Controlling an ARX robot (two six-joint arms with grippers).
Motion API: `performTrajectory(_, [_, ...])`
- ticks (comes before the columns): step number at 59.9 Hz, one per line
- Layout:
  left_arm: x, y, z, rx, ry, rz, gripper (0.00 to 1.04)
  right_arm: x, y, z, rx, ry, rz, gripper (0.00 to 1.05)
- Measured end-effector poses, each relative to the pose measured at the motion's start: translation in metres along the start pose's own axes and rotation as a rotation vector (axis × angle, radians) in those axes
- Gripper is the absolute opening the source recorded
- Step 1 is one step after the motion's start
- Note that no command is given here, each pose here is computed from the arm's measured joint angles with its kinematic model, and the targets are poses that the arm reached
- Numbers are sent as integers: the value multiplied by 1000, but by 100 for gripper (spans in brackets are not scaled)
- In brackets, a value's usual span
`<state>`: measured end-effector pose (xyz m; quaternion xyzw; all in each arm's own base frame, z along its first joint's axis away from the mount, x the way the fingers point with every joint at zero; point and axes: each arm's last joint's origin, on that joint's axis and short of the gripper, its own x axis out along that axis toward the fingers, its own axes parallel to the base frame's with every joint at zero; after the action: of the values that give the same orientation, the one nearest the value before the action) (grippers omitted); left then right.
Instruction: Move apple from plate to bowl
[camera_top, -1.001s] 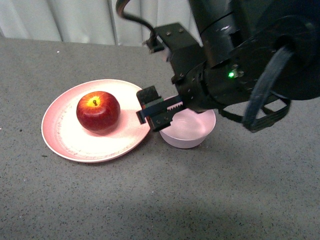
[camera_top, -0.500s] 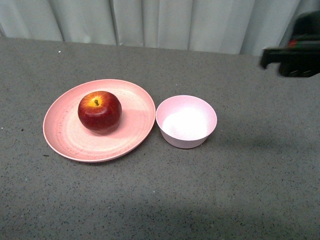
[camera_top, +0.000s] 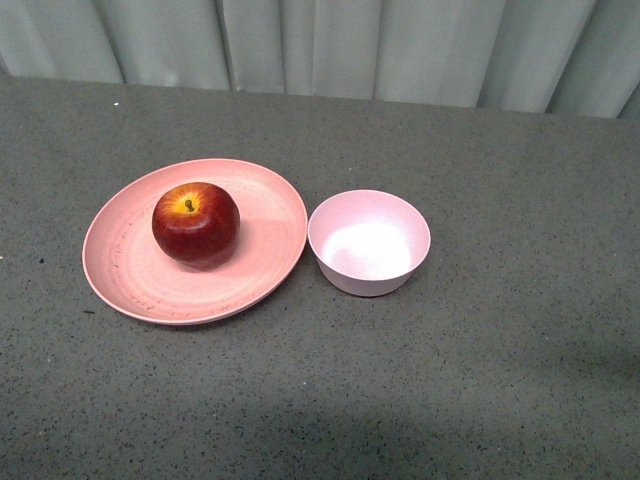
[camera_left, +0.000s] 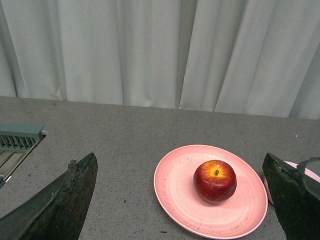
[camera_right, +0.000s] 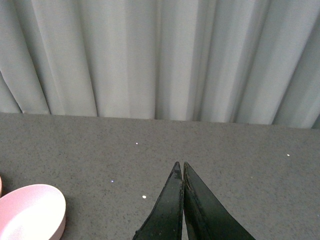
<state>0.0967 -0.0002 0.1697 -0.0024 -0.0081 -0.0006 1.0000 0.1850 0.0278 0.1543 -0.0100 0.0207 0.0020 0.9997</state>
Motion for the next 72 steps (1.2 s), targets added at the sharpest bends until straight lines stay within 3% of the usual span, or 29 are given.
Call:
performTrajectory(30, [0,0,0,0,0,0,98,-42,-27,6,10,-26,-8,1])
performTrajectory(72, [0,0,0,0,0,0,98,-68,-28,11,10,-50,-3,1])
